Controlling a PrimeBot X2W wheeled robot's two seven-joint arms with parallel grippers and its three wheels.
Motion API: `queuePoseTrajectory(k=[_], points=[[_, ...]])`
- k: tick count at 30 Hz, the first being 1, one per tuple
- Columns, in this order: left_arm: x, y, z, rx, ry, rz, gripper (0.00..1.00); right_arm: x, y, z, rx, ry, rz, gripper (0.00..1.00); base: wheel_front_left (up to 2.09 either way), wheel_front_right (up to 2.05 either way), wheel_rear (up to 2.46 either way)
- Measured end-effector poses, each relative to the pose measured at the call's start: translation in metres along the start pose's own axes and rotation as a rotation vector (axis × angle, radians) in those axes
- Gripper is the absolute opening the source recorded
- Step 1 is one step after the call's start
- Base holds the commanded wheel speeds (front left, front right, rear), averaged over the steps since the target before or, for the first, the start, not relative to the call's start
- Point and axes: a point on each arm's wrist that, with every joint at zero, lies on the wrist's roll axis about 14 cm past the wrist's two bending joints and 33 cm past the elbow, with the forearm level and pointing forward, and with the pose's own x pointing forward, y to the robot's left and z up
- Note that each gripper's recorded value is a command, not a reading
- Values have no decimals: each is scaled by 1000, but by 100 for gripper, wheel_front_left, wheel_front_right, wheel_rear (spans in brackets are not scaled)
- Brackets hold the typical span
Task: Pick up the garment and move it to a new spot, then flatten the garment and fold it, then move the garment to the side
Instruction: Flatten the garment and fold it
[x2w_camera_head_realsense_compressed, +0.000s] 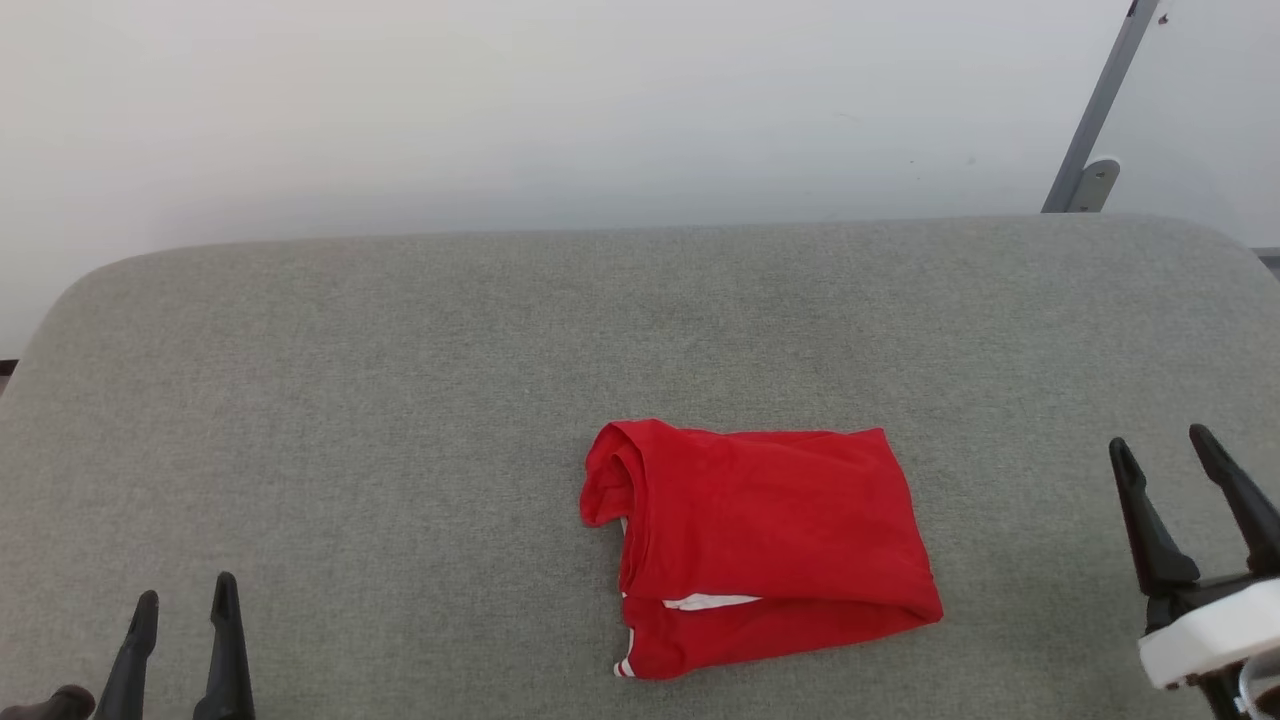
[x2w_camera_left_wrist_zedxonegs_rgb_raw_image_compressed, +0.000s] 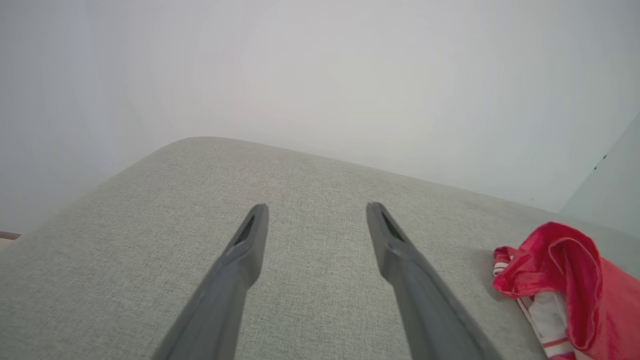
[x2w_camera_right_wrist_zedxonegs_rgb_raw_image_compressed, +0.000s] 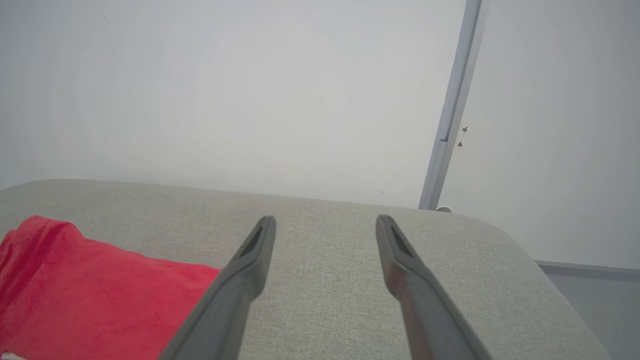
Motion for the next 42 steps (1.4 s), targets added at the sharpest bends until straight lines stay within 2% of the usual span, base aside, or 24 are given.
queuePoseTrajectory(k=[20, 42], points=[[-3, -2, -4, 8, 25, -32, 100, -31, 4, -16, 50, 21, -59, 100, 0, 0, 0], [3, -11, -4, -1, 26, -65, 100, -35, 11, -24, 62, 42, -52, 100, 0, 0, 0]])
